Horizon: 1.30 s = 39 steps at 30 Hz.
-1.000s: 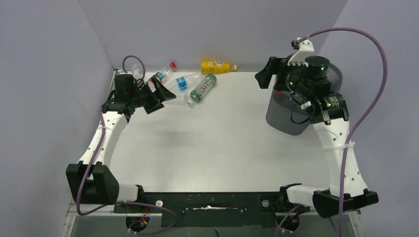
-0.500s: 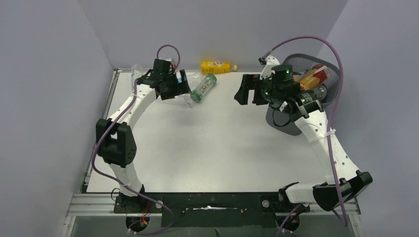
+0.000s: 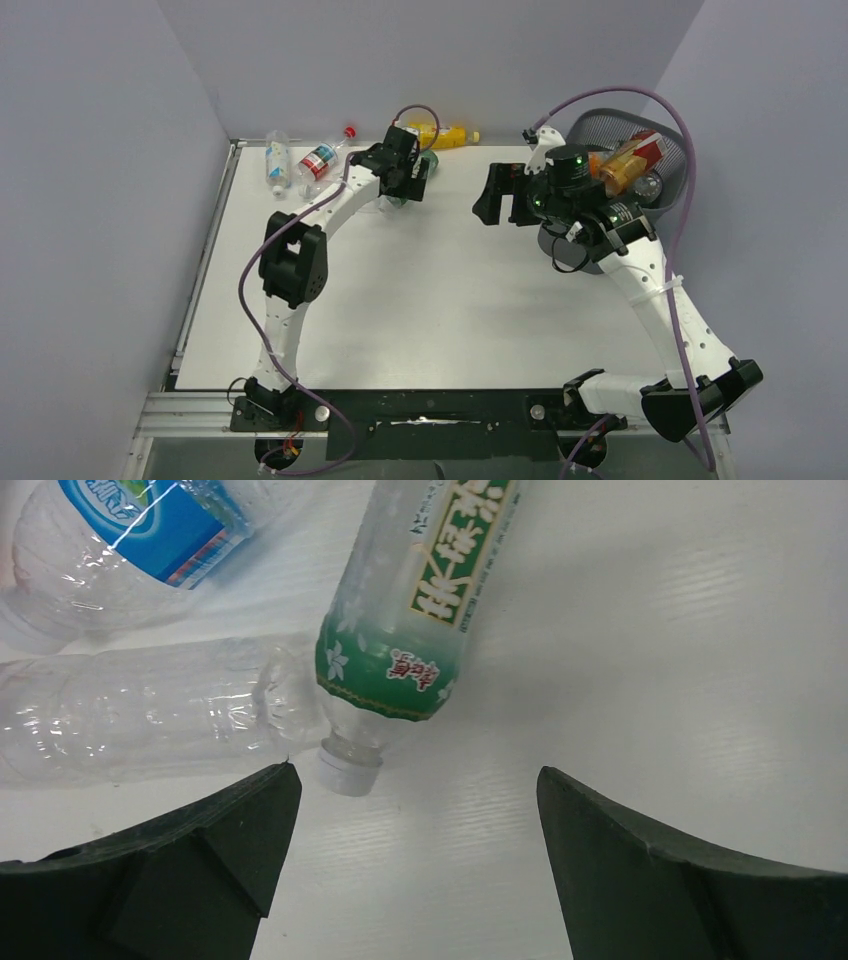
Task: Put the plastic bottles in the bin
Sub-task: Pick up the plastic bottle at the center of the board.
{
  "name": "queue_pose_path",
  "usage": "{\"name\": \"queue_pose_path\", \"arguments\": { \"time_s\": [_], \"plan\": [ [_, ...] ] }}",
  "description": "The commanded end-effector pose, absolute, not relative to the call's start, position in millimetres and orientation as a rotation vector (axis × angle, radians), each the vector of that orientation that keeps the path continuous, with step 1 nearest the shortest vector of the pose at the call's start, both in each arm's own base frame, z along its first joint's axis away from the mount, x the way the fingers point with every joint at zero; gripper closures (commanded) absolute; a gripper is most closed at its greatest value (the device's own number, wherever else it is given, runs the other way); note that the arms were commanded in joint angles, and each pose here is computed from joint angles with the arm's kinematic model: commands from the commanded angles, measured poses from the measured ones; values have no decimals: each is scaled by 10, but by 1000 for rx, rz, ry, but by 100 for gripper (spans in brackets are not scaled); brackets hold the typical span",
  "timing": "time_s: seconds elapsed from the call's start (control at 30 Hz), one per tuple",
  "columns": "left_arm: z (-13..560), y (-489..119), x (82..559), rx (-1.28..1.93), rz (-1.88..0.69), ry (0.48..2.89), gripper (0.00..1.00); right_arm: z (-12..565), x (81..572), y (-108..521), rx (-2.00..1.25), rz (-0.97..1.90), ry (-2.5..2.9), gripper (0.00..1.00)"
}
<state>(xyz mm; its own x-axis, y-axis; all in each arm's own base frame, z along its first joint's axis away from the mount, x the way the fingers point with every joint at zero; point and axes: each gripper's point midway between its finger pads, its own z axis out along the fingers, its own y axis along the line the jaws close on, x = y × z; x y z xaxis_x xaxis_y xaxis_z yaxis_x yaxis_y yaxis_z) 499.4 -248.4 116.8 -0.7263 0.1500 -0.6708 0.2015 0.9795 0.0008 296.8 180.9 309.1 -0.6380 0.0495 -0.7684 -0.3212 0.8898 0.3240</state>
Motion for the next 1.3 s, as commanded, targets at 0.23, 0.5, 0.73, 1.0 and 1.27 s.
{"name": "queue_pose_path", "arguments": {
  "time_s": [0.23, 0.5, 0.73, 1.0, 1.27],
  "plan": [
    [1181, -2284, 5474, 301, 107, 2234, 11, 3174, 2934, 1780, -167, 560, 2159, 2],
    [872, -2384, 5580, 355, 69, 2235, 11, 3180, 2903, 1765, -162, 561, 2163, 2],
    [665, -2376, 5666, 341, 92, 2248, 15, 3115, 2869, 1725, -150, 546, 2178, 2],
    [865, -2447, 5602, 292, 31, 2234, 40, 3117, 2823, 1692, -138, 541, 2180, 2],
    [1599, -2522, 5440, 233, -81, 2161, 48, 3239, 2720, 1584, -116, 517, 2163, 2]
  ]
}}
